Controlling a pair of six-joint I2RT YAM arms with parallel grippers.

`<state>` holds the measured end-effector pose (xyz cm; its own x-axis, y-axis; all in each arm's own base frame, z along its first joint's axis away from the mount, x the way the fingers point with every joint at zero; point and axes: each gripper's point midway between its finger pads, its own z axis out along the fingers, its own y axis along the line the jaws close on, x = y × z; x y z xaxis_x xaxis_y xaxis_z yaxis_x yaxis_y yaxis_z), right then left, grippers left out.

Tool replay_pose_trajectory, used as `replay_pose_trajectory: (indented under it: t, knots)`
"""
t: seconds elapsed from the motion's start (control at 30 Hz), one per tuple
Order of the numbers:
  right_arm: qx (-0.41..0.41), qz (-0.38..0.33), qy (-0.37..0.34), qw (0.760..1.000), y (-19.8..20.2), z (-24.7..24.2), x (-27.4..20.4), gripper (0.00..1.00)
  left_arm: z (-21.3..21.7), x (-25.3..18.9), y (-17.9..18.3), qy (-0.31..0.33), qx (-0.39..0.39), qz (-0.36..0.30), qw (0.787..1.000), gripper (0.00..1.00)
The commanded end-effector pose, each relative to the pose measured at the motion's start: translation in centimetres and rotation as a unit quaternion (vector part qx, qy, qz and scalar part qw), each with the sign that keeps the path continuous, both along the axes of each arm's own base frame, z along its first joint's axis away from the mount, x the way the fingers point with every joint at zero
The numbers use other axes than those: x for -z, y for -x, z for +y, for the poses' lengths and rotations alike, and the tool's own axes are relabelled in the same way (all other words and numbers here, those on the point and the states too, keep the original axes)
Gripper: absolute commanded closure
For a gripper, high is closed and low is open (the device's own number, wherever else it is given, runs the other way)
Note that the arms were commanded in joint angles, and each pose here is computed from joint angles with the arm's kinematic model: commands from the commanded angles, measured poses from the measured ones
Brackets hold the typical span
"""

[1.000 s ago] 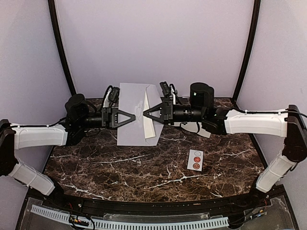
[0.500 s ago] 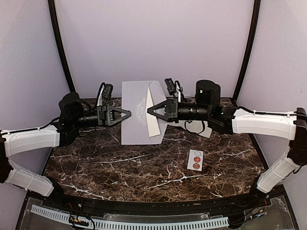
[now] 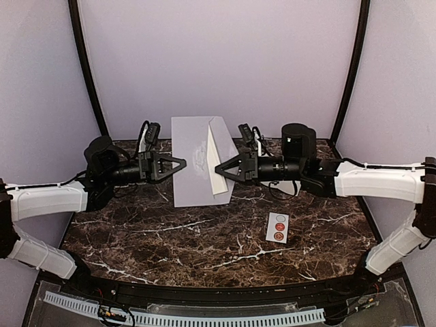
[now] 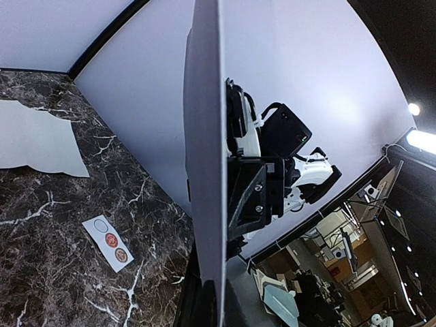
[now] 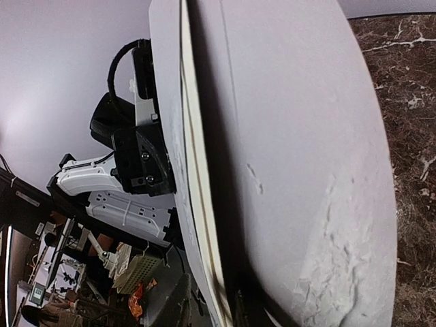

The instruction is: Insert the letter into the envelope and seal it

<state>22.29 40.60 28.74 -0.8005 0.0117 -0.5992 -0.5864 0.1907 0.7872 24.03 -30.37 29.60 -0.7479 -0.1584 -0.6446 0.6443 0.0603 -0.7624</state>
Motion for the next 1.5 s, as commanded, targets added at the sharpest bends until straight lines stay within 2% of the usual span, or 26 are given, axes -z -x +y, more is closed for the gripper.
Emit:
replay_pose_trajectory:
  t: [0.0, 0.23, 0.33, 0.53, 0.63, 0.8, 1.47]
  knots:
    - [0.004, 0.006, -0.007, 1.0, 0.6, -1.0, -0.2, 0.82, 0.6, -1.8, 0.3, 0.027, -0.006, -0.03, 0.999, 1.0]
    - [-0.015, 0.016, -0.01, 1.0, 1.2, -0.5, 0.4, 0.91, 0.6, -2.0, 0.5, 0.035, -0.003, -0.03, 0.999, 1.0]
    - [-0.026, 0.018, -0.012, 0.999, 1.4, 0.2, 0.5, 1.0, 0.7, -1.9, 0.5, 0.036, -0.004, -0.029, 0.999, 1.0]
    - [-0.035, 0.011, -0.044, 0.998, 1.9, 1.2, -0.7, 1.0, 0.9, -1.6, 0.3, 0.033, -0.018, -0.026, 0.999, 1.0]
    - [-0.034, 0.007, -0.054, 0.998, 1.9, 1.7, -1.2, 1.0, 1.0, -1.3, 0.2, 0.032, -0.023, -0.023, 0.999, 0.95]
    - [-0.04, 0.005, -0.069, 0.997, 1.9, 2.8, -1.4, 1.0, 1.1, -1.2, 0.0, 0.029, -0.031, -0.021, 0.999, 0.91]
    - [-0.062, 0.011, -0.084, 0.994, 2.3, 6.4, -0.9, 1.0, 1.5, -1.1, -0.2, 0.033, -0.05, -0.025, 0.998, 0.93]
